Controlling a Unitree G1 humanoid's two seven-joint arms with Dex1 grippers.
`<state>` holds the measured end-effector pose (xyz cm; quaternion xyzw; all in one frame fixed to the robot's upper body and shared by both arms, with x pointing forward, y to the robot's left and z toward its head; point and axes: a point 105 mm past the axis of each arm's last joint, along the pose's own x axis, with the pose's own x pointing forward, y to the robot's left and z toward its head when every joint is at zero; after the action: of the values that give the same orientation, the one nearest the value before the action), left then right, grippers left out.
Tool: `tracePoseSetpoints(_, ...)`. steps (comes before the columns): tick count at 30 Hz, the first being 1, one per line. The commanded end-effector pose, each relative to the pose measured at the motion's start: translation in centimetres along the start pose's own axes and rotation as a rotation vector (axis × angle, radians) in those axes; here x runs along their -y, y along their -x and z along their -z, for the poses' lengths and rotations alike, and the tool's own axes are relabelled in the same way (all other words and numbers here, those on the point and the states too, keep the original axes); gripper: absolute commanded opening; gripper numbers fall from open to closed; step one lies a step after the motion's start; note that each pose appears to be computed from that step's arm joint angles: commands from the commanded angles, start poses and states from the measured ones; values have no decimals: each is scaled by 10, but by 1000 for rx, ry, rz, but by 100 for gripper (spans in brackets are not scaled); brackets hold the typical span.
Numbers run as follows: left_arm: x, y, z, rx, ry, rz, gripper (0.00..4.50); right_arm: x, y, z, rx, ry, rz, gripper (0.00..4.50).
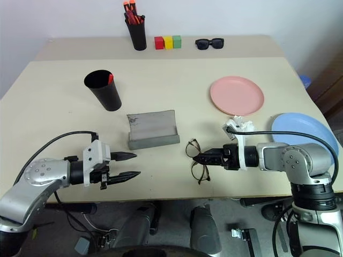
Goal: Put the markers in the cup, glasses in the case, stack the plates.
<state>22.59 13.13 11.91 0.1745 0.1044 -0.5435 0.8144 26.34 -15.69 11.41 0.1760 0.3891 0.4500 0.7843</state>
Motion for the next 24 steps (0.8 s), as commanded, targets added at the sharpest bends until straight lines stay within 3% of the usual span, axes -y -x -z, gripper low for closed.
tracePoseSetpoints(1, 4, -1, -5, 13, -46, -13, 265, -4, 0, -5, 7, -4, -11, 450)
tracePoseSetpoints(9, 6, -5, -3, 15, -48, -18, 265, -1, -9, -2, -12, -29, 13, 450)
tracePoseSetpoints(13, 6, -5, -4, 18, -50, -16, 271, 1, -12, -5, 0, -44, 24, 326)
tracePoseSetpoints(19, 5, -5, -6, 23, -51, -19, 271, 2, -11, -7, -11, -29, 39, 14)
tracePoseSetpoints(24, 3, -5, -6, 23, -51, -29, 271, 1, -6, -14, -5, 9, 50, 6)
